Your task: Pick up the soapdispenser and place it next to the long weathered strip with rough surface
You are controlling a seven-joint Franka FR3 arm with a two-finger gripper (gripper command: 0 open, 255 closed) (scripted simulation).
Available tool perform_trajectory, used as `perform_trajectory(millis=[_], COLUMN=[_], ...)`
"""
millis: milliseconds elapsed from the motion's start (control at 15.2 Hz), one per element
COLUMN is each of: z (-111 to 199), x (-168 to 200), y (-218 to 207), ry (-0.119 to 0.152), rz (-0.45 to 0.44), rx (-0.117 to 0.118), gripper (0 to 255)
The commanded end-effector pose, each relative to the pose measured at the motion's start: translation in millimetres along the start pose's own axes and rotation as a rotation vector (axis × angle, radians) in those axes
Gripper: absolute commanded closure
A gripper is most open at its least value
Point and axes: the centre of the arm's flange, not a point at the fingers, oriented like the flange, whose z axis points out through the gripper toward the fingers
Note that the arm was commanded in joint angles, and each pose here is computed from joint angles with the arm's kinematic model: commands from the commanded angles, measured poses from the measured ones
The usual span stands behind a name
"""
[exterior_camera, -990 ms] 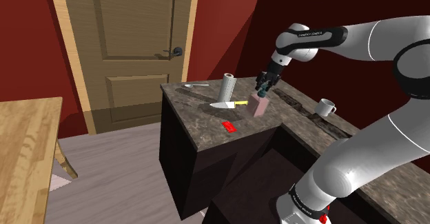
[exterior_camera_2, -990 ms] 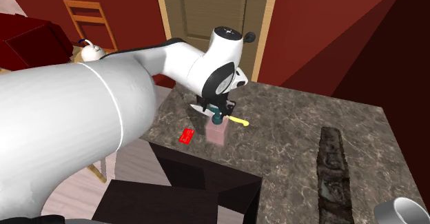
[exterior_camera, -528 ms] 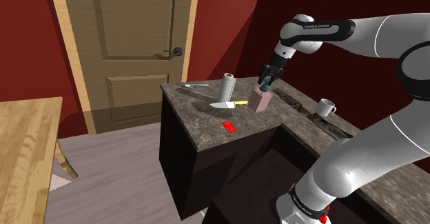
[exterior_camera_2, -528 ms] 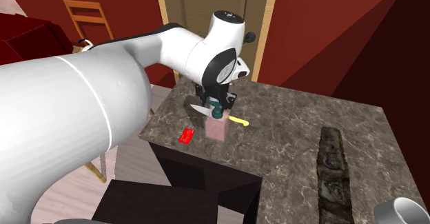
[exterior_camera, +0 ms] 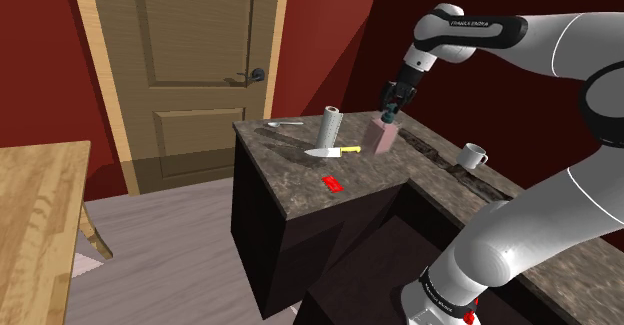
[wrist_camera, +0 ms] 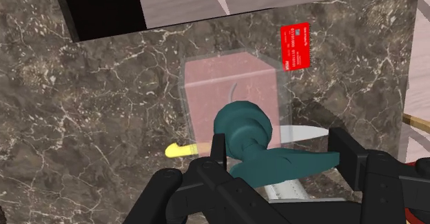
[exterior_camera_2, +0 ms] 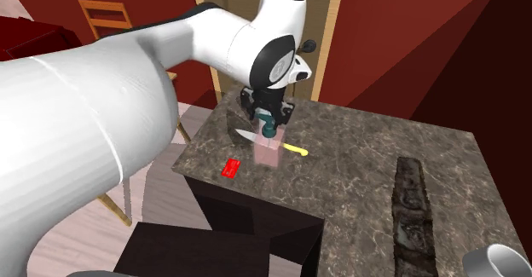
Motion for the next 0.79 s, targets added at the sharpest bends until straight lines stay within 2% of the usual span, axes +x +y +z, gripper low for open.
perform_trajectory(millis=[0,726], z=[-10,-68], x=[0,4], y=[-2,-10], ry=[0.0,0.0], rz=[0.0,0.0], rx=[0.0,0.0], gripper=[255,255])
